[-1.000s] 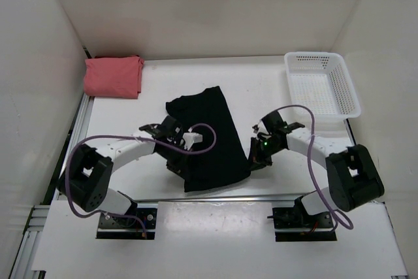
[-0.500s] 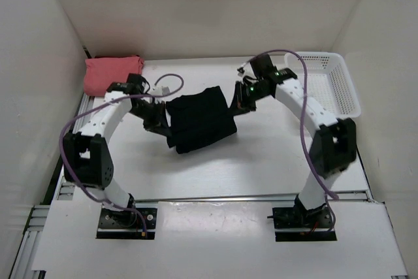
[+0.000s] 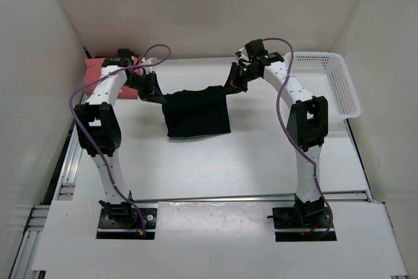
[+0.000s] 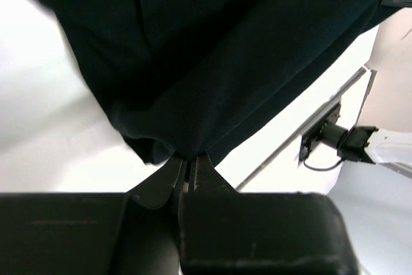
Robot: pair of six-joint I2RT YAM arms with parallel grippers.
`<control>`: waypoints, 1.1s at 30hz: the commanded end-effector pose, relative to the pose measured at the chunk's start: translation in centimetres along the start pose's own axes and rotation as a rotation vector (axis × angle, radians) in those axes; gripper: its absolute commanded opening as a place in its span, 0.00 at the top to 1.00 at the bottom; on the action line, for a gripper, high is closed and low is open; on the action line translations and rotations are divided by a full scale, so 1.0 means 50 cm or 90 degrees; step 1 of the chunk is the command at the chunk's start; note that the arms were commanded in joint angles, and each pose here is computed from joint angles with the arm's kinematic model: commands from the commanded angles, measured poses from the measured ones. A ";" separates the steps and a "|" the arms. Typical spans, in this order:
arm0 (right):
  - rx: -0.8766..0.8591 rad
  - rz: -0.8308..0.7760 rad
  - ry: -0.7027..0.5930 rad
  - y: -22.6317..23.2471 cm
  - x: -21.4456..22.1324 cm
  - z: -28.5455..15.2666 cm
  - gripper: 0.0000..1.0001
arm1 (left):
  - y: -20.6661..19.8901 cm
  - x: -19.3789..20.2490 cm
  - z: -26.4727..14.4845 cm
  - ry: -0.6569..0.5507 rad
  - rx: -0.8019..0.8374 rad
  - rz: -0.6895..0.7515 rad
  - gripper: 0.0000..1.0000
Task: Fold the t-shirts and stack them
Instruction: Fold the long partially folded tshirt into a neat square, then smooth out wrinkles on the folded tshirt
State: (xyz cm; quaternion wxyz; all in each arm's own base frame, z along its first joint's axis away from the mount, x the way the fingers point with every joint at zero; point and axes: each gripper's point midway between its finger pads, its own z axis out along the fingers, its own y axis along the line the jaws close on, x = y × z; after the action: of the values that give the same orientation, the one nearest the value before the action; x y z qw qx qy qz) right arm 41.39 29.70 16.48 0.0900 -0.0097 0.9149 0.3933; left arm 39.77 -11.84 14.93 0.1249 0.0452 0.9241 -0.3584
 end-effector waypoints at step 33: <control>0.104 -0.001 -0.209 -0.106 -0.095 0.066 1.00 | -0.072 -0.230 0.032 -0.236 -0.228 0.268 0.52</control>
State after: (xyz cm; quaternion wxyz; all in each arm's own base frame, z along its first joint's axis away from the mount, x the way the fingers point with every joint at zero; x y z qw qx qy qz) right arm 51.46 27.48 13.46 0.2821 0.0832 0.8967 0.3309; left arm 54.14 -8.51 16.14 0.3520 0.0785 0.9194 -0.1567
